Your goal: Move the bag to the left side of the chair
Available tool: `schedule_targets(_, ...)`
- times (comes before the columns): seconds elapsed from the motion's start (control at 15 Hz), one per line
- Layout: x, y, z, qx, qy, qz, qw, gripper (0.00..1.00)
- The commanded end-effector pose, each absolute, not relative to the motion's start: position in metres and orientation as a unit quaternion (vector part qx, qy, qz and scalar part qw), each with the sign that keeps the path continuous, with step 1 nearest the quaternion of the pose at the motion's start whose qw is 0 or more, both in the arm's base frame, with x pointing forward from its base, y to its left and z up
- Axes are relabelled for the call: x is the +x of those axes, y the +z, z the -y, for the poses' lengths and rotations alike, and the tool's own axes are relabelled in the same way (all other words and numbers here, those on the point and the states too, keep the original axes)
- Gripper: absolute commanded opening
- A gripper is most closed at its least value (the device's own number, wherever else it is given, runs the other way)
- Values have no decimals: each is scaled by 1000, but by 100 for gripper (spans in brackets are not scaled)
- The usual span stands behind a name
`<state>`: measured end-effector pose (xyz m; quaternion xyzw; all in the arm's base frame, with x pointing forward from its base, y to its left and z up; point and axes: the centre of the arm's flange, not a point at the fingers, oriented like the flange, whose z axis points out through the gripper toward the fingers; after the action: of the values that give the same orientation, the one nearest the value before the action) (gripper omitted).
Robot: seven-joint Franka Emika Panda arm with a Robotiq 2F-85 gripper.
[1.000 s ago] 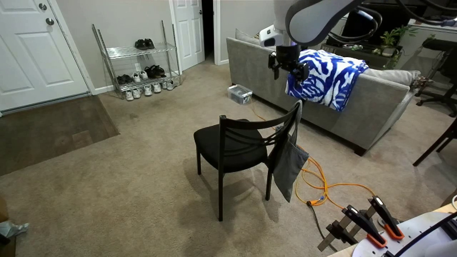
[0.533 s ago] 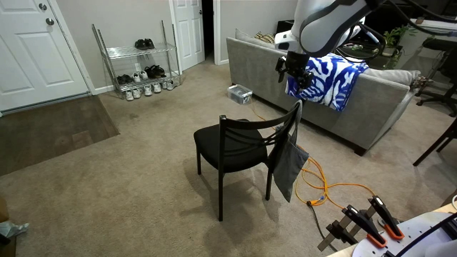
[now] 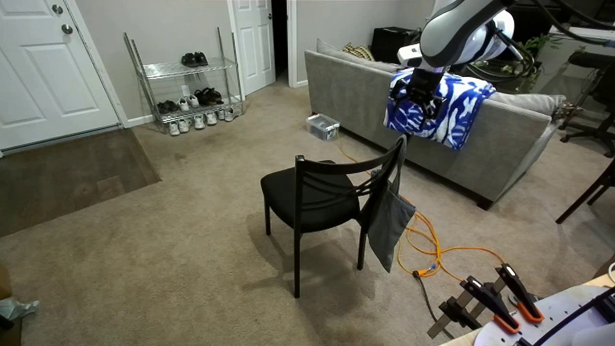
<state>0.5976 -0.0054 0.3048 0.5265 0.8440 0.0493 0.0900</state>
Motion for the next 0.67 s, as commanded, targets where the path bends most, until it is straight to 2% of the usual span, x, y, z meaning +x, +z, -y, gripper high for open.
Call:
schedule_targets(0.0, 612, 303, 30, 489, 56, -868, 74, 100)
schedule_targets(0.6, 641, 282, 67, 479, 32, -877, 24, 100)
